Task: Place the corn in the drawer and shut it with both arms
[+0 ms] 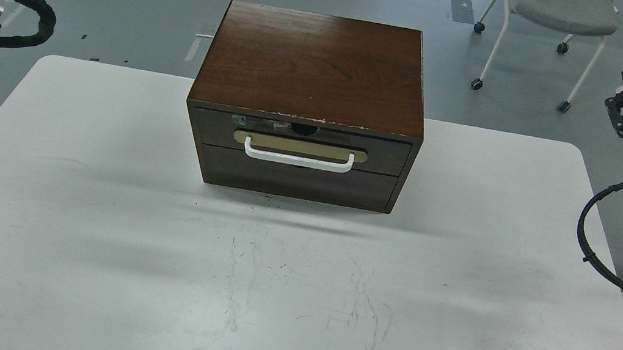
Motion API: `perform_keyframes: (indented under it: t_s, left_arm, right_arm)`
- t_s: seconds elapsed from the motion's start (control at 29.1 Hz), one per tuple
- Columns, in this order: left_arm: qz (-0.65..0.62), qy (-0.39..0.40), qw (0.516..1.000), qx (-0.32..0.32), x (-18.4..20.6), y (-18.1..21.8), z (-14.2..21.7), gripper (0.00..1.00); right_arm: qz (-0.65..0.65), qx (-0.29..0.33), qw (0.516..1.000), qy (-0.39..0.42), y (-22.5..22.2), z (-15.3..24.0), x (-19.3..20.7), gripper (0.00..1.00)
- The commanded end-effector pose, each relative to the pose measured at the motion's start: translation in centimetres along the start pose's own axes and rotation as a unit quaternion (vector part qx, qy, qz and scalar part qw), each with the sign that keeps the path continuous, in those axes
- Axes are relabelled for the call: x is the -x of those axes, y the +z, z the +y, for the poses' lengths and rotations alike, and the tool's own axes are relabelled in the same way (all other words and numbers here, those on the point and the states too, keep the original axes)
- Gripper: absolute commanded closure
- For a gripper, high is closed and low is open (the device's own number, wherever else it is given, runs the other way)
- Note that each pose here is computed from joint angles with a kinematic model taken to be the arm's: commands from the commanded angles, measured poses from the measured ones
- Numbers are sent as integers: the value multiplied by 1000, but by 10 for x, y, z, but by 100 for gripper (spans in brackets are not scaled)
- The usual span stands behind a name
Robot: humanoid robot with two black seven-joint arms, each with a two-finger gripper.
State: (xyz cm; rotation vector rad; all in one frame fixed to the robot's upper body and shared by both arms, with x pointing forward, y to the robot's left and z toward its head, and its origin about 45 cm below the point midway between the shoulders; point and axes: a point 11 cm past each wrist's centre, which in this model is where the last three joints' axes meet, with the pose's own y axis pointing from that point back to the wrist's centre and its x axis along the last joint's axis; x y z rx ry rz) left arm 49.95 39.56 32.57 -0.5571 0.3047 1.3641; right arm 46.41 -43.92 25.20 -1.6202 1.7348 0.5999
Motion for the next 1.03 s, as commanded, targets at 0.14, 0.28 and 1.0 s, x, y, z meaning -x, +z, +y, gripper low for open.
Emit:
perform_keyframes:
  t_s: [0.14,0.28,1.0]
  left_arm:
    - [15,33,998,-51,-27,-57,32,2]
    - [39,42,996,-65,-38,-81,50,2]
    - [120,83,986,-76,-50,-140,89,2]
  right_arm:
    - [-49,30,998,-15,52,12,1,0]
    - [-44,24,999,4,47,15,-12,0]
    - [-54,48,997,17,80,26,-17,0]
